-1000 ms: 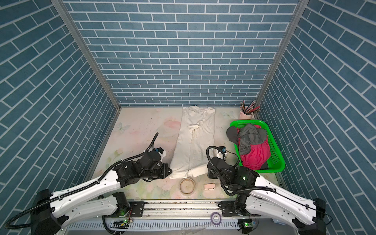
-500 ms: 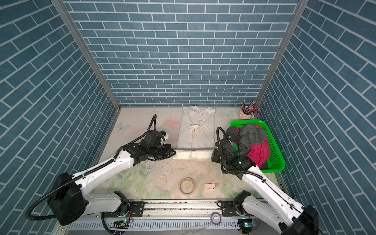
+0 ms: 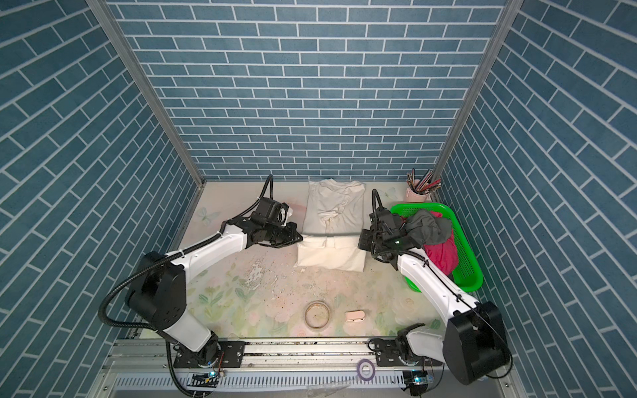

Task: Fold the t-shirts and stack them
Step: 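Lift the near end and fold it toward the far wall with both grippers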

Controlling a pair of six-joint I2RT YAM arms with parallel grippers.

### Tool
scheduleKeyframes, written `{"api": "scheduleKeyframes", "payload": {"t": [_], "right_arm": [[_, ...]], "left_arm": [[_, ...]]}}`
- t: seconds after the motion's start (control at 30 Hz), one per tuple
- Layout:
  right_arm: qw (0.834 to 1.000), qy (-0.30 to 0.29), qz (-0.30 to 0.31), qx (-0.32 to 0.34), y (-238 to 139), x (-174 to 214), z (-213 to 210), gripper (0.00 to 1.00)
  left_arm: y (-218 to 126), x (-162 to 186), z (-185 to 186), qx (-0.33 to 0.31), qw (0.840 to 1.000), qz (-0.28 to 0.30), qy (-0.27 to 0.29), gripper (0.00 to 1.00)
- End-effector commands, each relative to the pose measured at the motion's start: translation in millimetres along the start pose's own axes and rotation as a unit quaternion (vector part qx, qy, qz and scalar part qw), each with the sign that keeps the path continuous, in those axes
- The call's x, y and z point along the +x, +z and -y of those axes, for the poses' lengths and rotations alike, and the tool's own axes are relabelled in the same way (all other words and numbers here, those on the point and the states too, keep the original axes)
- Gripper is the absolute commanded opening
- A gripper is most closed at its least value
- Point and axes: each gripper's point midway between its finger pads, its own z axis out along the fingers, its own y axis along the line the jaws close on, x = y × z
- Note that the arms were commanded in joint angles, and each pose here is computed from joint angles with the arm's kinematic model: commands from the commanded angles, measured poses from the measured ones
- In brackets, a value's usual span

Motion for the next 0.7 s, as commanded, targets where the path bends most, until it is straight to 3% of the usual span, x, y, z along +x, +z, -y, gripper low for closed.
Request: {"api": "scheduleKeyframes", "payload": {"t": [0.0,0.67], "right_arm": [[0.999,-0.025,0.006,-0.019,11.3,-19.2,-8.2,0.0],[0.999,-0.025,-0.036,-0.005,91.4,-56.5,1.2,0.0]], "left_arm": [[8.8,-11.4,-10.1,-0.016,1.0,-0.01,0.009,0.0],[60.3,-72.8,-36.1,-0.039,0.999,-0.006,-0.009,0.0]]}}
